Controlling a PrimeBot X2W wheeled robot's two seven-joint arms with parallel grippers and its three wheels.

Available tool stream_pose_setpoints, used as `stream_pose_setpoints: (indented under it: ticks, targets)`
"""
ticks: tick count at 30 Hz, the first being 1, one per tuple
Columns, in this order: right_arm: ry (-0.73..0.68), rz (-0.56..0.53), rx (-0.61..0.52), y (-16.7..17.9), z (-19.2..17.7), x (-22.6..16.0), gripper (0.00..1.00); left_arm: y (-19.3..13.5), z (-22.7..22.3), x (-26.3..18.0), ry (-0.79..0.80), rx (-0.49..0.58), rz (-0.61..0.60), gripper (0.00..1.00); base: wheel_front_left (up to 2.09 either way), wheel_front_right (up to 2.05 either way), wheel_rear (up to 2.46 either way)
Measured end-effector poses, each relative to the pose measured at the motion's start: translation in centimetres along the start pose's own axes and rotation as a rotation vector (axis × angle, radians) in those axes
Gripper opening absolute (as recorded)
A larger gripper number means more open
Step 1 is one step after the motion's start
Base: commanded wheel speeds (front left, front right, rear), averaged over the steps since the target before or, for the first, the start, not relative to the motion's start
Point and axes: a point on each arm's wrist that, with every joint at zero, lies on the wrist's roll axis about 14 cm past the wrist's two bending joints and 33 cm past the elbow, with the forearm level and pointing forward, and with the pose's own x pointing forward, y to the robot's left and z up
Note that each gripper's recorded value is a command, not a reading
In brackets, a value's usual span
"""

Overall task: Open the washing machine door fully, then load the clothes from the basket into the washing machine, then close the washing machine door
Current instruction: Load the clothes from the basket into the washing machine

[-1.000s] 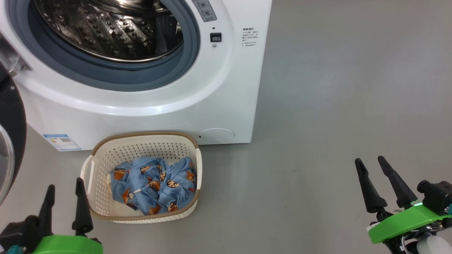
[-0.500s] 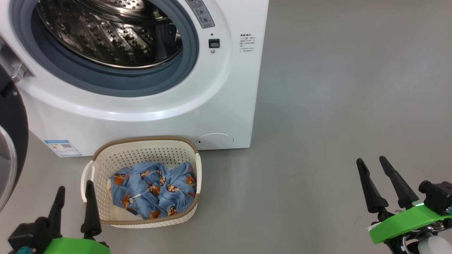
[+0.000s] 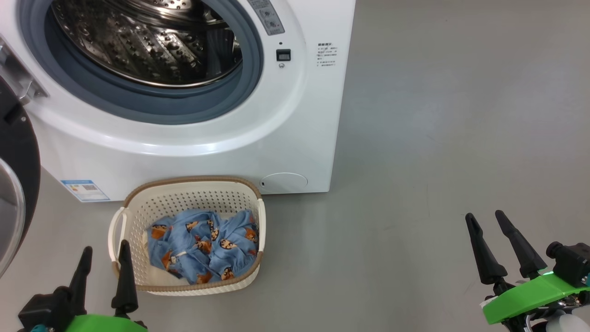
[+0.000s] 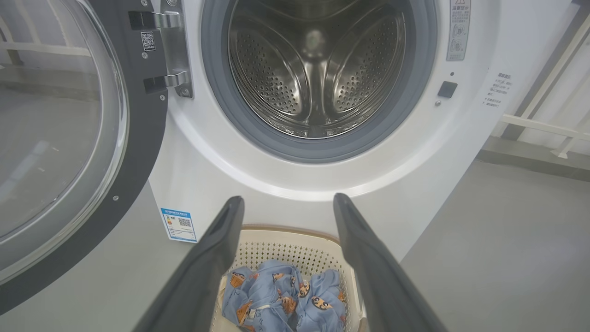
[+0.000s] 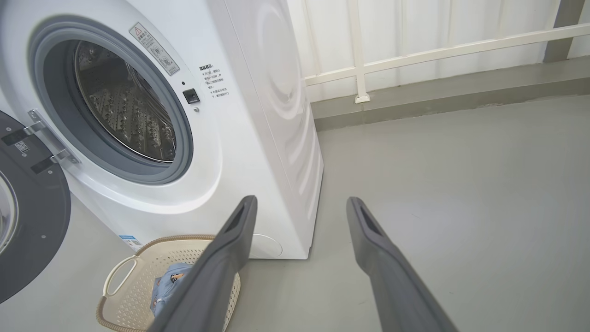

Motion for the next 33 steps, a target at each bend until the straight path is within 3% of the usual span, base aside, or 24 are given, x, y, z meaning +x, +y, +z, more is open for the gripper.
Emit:
stream_pose_setpoints:
  ticks: [13, 33]
  targets:
    - [0.014, 0.007, 0.003, 0.2, -0.5, 0.3, 1.0, 0.3, -0.3, -0.1, 0.009, 0.002, 0.007, 1.0, 0.05, -0.15, 0.11]
    - [0.033, 0.001, 0.013, 0.2, -1.4, 0.7, 1.0, 0.4, -0.9, 0.4, 0.029, 0.015, -0.002, 1.0, 0.68, -1.23, 0.54]
